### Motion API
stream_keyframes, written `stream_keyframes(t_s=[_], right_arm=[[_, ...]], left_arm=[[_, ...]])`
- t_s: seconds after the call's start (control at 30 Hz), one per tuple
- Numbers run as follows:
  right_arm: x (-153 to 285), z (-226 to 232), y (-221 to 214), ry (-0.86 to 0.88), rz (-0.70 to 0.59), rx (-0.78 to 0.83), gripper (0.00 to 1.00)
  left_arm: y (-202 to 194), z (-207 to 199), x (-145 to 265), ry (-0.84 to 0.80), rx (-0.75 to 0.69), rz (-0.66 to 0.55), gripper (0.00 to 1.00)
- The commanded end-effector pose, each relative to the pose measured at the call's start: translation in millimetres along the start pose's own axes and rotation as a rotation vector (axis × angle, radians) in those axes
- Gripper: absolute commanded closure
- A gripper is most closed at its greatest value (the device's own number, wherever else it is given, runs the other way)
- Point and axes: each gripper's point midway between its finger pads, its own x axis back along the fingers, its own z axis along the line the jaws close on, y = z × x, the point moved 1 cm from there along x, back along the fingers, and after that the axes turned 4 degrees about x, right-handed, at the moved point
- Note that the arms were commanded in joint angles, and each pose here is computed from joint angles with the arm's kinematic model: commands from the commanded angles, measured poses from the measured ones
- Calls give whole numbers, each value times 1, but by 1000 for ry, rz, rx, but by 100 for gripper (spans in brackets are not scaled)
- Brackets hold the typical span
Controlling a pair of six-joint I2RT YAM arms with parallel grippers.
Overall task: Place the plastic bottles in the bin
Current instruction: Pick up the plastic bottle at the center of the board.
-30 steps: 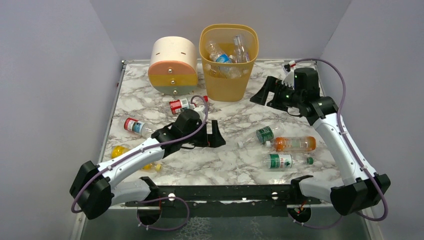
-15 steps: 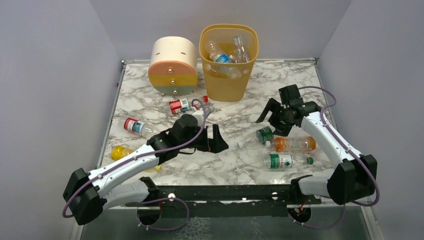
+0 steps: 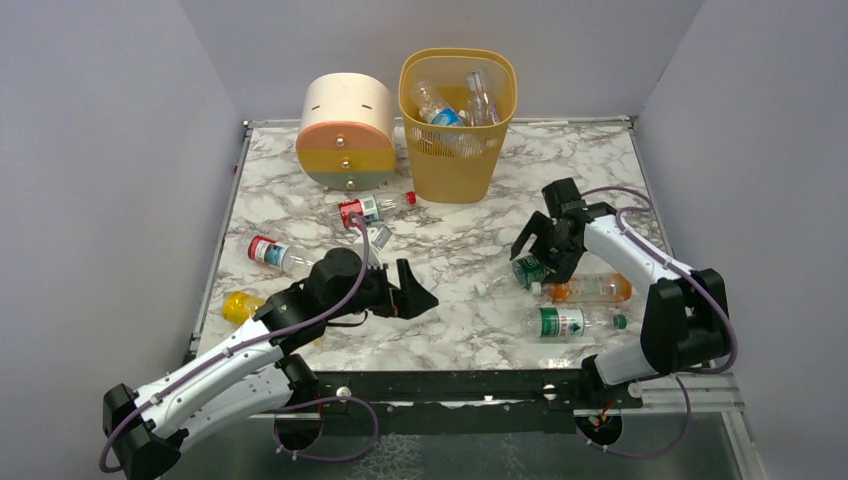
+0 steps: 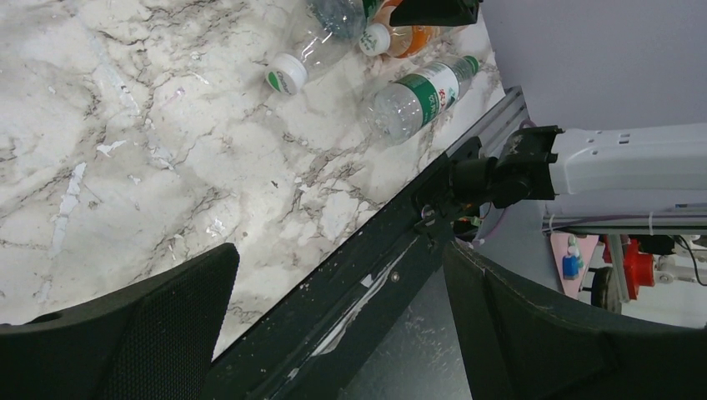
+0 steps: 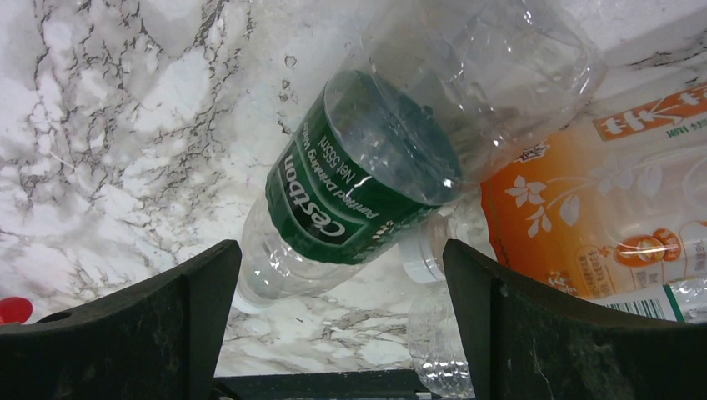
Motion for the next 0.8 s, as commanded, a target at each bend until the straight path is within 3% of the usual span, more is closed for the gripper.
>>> stream_keyframes(t_s=[0.0, 0.77], right_arm=[[-13, 1, 14, -29, -48, -19, 6], [-55, 19, 29, -20, -18, 54, 15]], left_arm=[[-5, 9, 5, 36, 15, -3, 1], [-5, 11, 23, 45, 32, -39, 1]])
